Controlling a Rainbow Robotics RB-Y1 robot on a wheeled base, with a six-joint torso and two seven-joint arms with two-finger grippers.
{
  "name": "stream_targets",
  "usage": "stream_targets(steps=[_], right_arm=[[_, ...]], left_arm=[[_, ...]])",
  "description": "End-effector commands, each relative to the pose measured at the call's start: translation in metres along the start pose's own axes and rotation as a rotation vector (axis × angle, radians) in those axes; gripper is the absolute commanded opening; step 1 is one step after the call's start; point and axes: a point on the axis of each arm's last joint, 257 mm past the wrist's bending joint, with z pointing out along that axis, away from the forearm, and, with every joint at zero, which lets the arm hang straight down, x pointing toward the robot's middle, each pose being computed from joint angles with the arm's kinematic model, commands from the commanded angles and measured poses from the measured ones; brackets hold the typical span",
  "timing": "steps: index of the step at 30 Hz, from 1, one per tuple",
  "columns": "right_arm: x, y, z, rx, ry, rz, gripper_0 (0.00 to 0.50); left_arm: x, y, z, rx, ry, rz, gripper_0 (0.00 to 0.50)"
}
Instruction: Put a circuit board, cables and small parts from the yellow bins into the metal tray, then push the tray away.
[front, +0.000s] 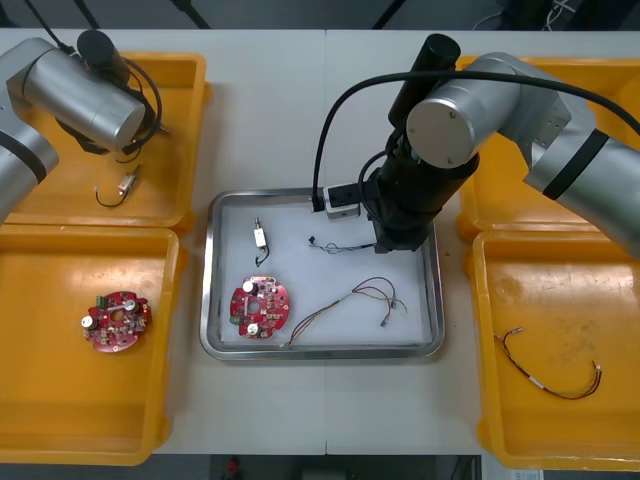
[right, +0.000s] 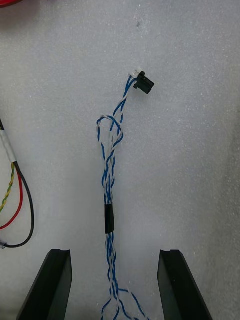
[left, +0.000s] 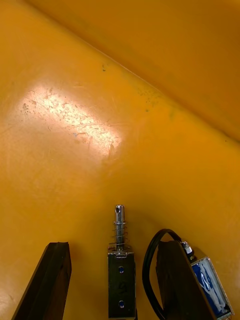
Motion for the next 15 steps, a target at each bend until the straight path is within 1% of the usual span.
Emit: stream_targets(steps=[1,4,7,11,14,15], right_arm=[[-0.004,-0.019,-0.052,0.045,-0.042,0.054,0.500],[0.001,-0.019,-0.074,0.039,-0.045,0.136,0.500],[0.004,-0.023,-0.096,0.050,-0.056,0.221,0.500],[0.014,-0.025,-0.124,0.054,-0.065,0.358,0.500],[0.026,-0.024,-0.142,0.061,-0.056,0.468,0.500],[0.033,-0.023,-0.148,0.065,-0.042,0.507,0.500]], left_arm=[[-0.017,-0.038,-0.016,0.055,-0.040,0.063,0.500],[-0.018,-0.041,-0.017,0.060,-0.039,0.064,0.500],[-0.018,-0.042,-0.017,0.061,-0.038,0.066,0.500],[-0.012,-0.041,-0.015,0.054,-0.035,0.085,0.500],[-0.008,-0.040,-0.014,0.050,-0.034,0.100,0.500],[-0.008,-0.039,-0.013,0.047,-0.035,0.102,0.500]])
